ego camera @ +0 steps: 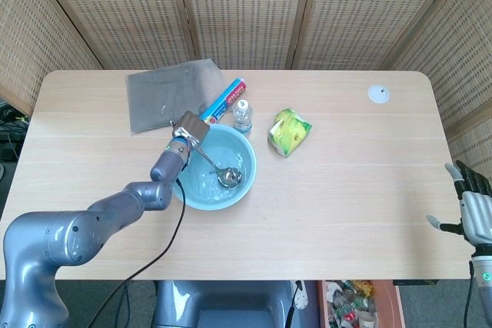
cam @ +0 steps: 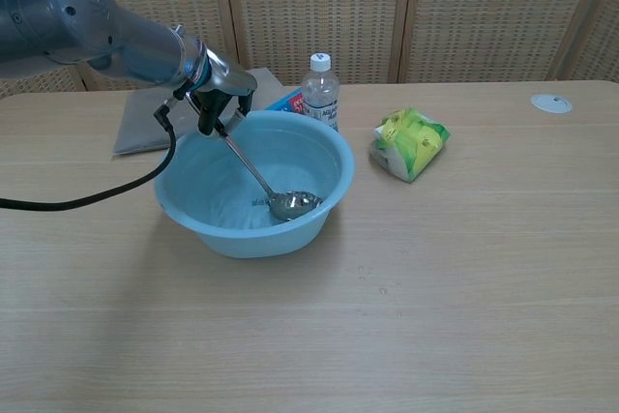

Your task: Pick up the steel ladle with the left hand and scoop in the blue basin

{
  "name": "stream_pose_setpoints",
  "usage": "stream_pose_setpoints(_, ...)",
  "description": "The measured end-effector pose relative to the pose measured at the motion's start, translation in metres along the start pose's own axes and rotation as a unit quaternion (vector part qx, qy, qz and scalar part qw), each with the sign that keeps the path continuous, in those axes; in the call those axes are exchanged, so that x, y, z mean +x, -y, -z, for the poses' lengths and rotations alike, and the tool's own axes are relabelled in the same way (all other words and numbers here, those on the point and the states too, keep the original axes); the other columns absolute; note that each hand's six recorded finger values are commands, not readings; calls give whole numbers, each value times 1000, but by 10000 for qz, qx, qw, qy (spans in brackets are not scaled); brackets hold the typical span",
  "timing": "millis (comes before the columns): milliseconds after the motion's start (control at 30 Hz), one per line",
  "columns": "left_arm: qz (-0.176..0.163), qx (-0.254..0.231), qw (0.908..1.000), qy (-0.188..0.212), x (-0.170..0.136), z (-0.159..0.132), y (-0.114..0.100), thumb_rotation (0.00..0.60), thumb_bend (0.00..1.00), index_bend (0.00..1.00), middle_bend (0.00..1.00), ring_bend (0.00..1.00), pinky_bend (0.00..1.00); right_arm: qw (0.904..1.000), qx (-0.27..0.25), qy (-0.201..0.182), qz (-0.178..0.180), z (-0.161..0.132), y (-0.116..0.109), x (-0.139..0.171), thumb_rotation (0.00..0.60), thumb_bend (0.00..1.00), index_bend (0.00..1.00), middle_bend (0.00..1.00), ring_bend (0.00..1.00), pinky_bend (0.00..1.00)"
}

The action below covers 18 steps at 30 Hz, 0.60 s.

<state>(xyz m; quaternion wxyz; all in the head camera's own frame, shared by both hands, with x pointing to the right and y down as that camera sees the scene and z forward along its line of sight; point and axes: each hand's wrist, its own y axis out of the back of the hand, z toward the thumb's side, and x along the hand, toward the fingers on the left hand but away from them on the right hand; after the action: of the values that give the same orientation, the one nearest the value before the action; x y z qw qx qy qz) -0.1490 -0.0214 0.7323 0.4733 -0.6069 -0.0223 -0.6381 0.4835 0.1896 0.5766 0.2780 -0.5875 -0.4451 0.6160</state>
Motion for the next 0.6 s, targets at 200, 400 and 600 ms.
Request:
stream_pose_setpoints(200, -81, -470, 9988, 84, -6, 7, -8, 600, 584, 854, 992, 973, 987, 10000, 1, 20, 6, 1, 0, 0, 600, 0, 0, 0, 0, 0)
stream_pose_setpoints(400, -167, -809, 9965, 116, -19, 27, -18, 600, 584, 856, 992, 973, 986, 10000, 22, 46, 31, 2, 0, 1, 600, 0, 0, 0, 0, 0)
stream_pose_setpoints(600, -269, -987, 9945, 219, -40, 47, -31, 600, 584, 857, 992, 973, 986, 10000, 62, 71, 21, 1, 2, 2, 600, 0, 0, 0, 0, 0)
